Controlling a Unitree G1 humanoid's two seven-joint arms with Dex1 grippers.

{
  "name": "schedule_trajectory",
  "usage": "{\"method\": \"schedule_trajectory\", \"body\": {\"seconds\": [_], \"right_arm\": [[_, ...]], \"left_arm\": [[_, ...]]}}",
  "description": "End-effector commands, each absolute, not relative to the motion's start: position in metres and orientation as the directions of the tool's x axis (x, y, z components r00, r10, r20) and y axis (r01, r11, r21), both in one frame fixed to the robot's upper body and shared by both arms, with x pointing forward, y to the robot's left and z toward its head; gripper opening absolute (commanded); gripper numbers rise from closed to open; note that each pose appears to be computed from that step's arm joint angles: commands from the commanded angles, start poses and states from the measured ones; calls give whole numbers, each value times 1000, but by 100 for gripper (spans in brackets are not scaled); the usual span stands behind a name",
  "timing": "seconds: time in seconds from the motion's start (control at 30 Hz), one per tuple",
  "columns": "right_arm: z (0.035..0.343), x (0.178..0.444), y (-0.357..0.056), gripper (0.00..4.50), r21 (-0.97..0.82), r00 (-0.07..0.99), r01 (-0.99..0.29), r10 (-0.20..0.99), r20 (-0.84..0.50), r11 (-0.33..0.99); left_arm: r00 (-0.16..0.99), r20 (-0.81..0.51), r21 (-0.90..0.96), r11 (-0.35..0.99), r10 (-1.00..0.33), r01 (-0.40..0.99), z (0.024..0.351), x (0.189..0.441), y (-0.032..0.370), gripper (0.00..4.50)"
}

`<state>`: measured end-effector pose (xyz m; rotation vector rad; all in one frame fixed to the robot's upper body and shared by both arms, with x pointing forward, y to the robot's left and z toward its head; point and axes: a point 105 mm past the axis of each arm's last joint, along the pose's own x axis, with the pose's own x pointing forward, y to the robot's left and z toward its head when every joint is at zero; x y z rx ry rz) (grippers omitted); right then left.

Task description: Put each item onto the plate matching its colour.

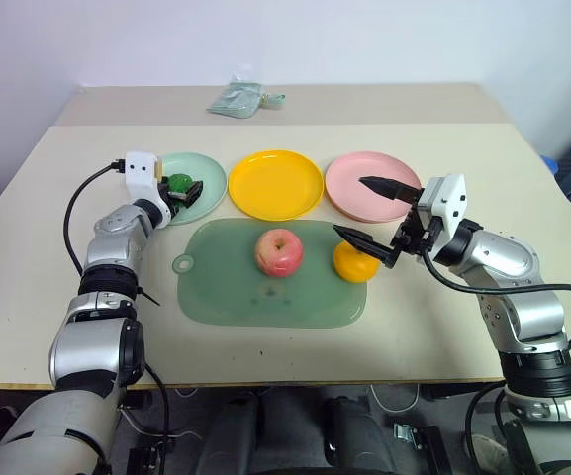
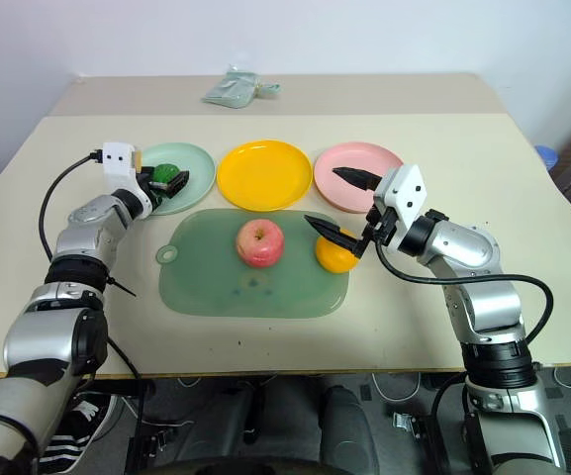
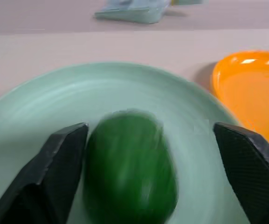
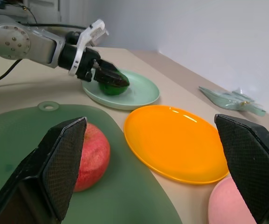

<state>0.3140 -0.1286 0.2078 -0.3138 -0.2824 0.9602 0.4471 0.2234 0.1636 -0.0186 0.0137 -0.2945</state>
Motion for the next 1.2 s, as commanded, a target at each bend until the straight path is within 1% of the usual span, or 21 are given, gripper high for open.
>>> {"method": "schedule_trajectory", "body": {"seconds": [0.03, 0.2, 0.27, 0.37, 0.43, 0.53, 0.57, 0.63, 0.9, 1.07, 1.2], "right_arm": [[223, 311, -129, 450, -428, 531, -730, 837, 136, 532], [222, 310, -133, 450, -418, 524, -740, 841, 134, 527], [222, 308, -133, 450, -414, 514, -749, 848, 131, 518], [224, 307, -132, 450, -391, 498, -766, 856, 139, 510], [224, 306, -132, 450, -382, 495, -773, 858, 135, 506], [225, 304, -130, 450, -370, 486, -785, 864, 131, 497], [225, 303, -130, 450, -366, 483, -789, 866, 128, 494], [225, 302, -130, 450, -363, 480, -793, 869, 124, 489], [222, 295, -131, 450, -351, 464, -812, 881, 97, 466], [223, 295, -131, 450, -349, 468, -808, 877, 108, 475], [218, 293, -126, 450, -356, 452, -817, 887, 91, 453]], "left_arm": [[912, 165, 6, 925, -376, 381, 217, 437, 218, 445], [877, 223, 47, 903, -426, 427, 243, 419, 216, 445], [832, 238, 50, 862, -501, 504, 252, 409, 207, 445], [759, 205, 57, 782, -618, 621, 250, 393, 187, 445], [735, 179, 54, 752, -654, 657, 245, 386, 179, 445], [642, 141, 45, 653, -753, 756, 235, 368, 166, 445], [596, 132, 33, 604, -792, 796, 232, 360, 161, 445], [534, 121, 29, 540, -837, 841, 230, 349, 153, 445], [413, 45, -14, 413, -910, 911, 218, 330, 142, 445], [392, 35, -20, 391, -919, 920, 217, 325, 146, 445], [368, 34, -49, 367, -929, 929, 217, 320, 148, 445]]}}
